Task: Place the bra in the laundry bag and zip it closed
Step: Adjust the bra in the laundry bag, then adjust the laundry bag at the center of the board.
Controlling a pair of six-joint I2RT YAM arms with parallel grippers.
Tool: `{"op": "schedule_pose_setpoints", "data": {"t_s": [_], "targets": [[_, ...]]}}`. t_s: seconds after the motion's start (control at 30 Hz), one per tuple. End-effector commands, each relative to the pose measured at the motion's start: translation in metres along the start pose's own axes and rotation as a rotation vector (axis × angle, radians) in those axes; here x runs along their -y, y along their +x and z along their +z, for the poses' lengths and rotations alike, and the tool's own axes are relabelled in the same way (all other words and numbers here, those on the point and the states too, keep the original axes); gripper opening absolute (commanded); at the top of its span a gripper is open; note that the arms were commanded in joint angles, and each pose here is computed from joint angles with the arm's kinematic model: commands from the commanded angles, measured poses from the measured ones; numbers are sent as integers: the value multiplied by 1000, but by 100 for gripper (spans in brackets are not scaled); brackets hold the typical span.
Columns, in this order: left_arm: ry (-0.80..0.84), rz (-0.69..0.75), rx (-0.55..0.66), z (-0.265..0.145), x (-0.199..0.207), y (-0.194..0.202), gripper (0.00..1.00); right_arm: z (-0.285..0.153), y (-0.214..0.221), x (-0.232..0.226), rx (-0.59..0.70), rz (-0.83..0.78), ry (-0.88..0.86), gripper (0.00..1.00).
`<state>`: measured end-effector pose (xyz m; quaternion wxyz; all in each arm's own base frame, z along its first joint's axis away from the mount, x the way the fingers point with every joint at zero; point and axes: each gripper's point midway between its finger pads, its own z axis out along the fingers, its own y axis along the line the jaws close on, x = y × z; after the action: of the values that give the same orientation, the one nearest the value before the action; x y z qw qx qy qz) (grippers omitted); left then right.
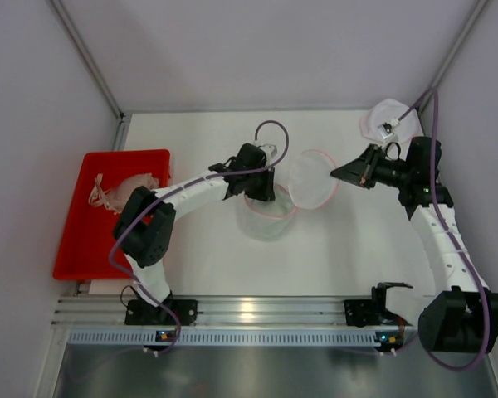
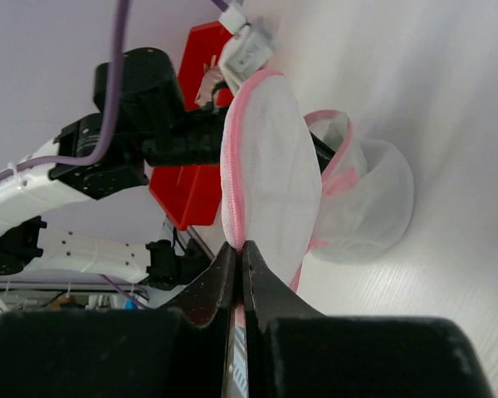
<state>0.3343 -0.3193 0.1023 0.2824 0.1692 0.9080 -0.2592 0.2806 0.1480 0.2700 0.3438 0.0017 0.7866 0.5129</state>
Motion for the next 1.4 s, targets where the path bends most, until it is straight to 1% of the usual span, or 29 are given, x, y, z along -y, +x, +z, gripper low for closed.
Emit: {"op": "schedule_pose_setpoints", "data": {"t_s": [0.0, 0.07, 0.2, 0.27, 0.3, 0.33, 0.37, 0.4, 0.43, 0.47, 0.5, 0.53, 0.57, 0.6, 0.7, 0.73, 0.77, 0.87, 0.93, 1.03, 1.1, 1.17, 1.3, 1.37], "targets": [[-14, -35, 20, 10, 3, -4, 25, -3, -14, -21, 46, -69, -73, 0], [-76, -70, -24, 21, -14, 18, 26, -4, -20, -29, 64, -89, -94, 0], [-139, -128, -66, 22, -39, 39, 27, -10, -23, -45, 77, -116, -132, 0], [-165, -124, -65, 16, -48, 39, 29, -15, -24, -55, 97, -147, -155, 0], [-155, -103, -59, 11, -47, 36, 30, -17, -23, -56, 102, -147, -156, 0], [-144, -90, -54, 7, -44, 33, 31, -19, -22, -59, 105, -155, -161, 0], [-119, -78, -38, 1, -38, 25, 40, -19, -19, -56, 99, -147, -155, 0], [-71, -39, -5, -11, -25, 13, 44, -19, -17, -56, 94, -148, -152, 0], [8, -20, 2, -20, -9, 6, 48, -20, -15, -55, 94, -157, -148, 0], [44, -1, 29, -31, 2, -4, 52, -20, -11, -49, 84, -153, -129, 0], [87, 41, 81, -51, 14, -19, 52, -20, -10, -47, 82, -157, -124, 0], [124, 60, 89, -63, 23, -22, 53, -20, -8, -46, 79, -163, -122, 0], [128, 76, 116, -74, 28, -28, 54, -19, -6, -44, 76, -163, -120, 0], [131, 96, 163, -92, 33, -38, 58, -20, -6, -45, 78, -169, -121, 0], [77, 87, 190, -115, 17, -42, 58, -20, -5, -44, 80, -182, -118, 0], [61, 73, 179, -117, 10, -40, 58, -20, -4, -43, 79, -182, -115, 0], [30, 37, 154, -117, -9, -34, 58, -20, -3, -42, 79, -185, -113, 0], [-45, -37, 89, -111, -44, -16, 56, -21, -1, -40, 79, -184, -109, 0], [-53, -83, 35, -101, -54, 5, 56, -21, 0, -40, 78, -186, -108, 0], [-37, -142, -36, -90, -56, 28, 55, -21, 0, -39, 77, -185, -106, 0], [-3, -171, -79, -81, -53, 38, 52, -21, 0, -40, 75, -184, -107, 0], [4, -193, -95, -75, -53, 42, 49, -21, 1, -40, 73, -183, -108, 0], [64, -211, -95, -66, -45, 39, 49, -21, 1, -40, 73, -185, -105, 0], [67, -224, -108, -61, -45, 41, 49, -21, 2, -39, 68, -183, -106, 0]]}}
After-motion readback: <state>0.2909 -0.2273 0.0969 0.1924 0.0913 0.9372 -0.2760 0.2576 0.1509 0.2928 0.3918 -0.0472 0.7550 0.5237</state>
